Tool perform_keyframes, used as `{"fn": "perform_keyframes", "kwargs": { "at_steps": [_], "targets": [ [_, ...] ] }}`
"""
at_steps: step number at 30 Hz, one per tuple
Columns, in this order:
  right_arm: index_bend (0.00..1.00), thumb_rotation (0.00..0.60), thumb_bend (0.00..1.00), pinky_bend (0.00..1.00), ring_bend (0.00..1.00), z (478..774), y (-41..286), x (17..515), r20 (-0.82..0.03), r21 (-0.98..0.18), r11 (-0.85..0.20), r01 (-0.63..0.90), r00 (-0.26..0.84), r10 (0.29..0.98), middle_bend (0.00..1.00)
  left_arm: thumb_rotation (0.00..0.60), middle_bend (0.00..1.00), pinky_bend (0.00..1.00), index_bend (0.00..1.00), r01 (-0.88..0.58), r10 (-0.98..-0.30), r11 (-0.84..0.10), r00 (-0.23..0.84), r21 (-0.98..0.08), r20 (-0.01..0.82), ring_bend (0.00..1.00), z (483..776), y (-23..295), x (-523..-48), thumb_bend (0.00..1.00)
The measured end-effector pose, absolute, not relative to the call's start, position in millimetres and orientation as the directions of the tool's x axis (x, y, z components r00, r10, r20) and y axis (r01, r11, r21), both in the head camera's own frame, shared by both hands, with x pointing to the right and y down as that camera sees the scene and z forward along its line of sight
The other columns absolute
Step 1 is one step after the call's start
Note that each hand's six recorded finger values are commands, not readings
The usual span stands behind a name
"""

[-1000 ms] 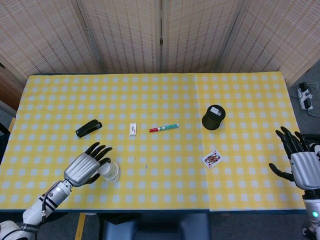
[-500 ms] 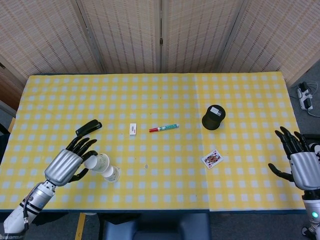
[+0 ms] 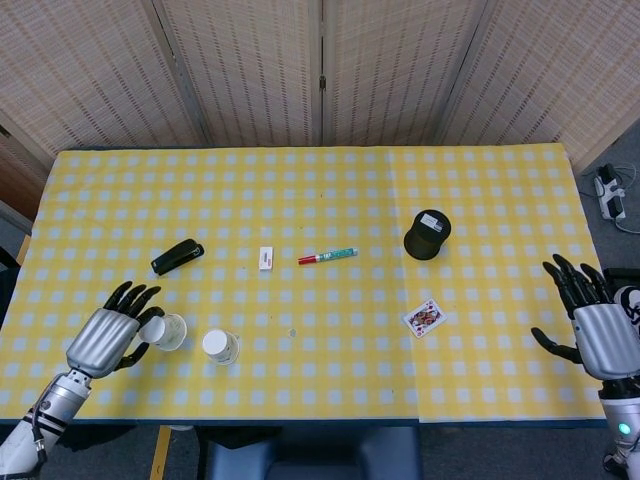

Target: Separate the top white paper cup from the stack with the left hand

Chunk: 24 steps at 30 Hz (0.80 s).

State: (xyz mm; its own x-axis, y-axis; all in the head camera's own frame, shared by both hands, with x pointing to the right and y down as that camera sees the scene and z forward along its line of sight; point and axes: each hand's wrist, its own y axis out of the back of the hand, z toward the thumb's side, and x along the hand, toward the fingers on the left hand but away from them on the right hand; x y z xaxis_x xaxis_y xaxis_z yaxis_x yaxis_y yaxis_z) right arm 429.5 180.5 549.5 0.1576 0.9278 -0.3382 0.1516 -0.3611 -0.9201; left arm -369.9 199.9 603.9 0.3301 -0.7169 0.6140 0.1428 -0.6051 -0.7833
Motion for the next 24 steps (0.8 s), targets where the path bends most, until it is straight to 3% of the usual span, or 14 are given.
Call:
{"fn": "perform_keyframes", "kwargs": {
  "at_steps": [12, 17, 24],
  "targets": [
    [0.0, 0.6, 0.25, 0.08, 0.15, 550, 181, 430, -0.341, -0.919, -0.363, 0.152, 0.154, 0.927, 0.06, 0.6, 0.12, 0.02, 0.35, 0.196, -0.68, -0.63, 0.329, -0.752, 0.655, 0.1, 636, 214, -361, 0.44],
    [0.0, 0.6, 0.25, 0.08, 0.15, 550, 182, 432, -0.34, -0.919, -0.362, 0.156, 0.147, 0.929, 0.06, 0.6, 0.11, 0.01, 0.21, 0.21, -0.669, -0.636, 0.329, -0.742, 0.667, 0.08, 640, 216, -359, 0.44],
    [0.0, 0.6, 0.25, 0.08, 0.15, 552, 181, 435, -0.345, -0.917, -0.365, 0.16, 0.142, 0.928, 0.06, 0.6, 0.1, 0.01, 0.12, 0.211, -0.663, -0.639, 0.336, -0.74, 0.669, 0.07, 637, 217, -354, 0.44]
  ]
}}
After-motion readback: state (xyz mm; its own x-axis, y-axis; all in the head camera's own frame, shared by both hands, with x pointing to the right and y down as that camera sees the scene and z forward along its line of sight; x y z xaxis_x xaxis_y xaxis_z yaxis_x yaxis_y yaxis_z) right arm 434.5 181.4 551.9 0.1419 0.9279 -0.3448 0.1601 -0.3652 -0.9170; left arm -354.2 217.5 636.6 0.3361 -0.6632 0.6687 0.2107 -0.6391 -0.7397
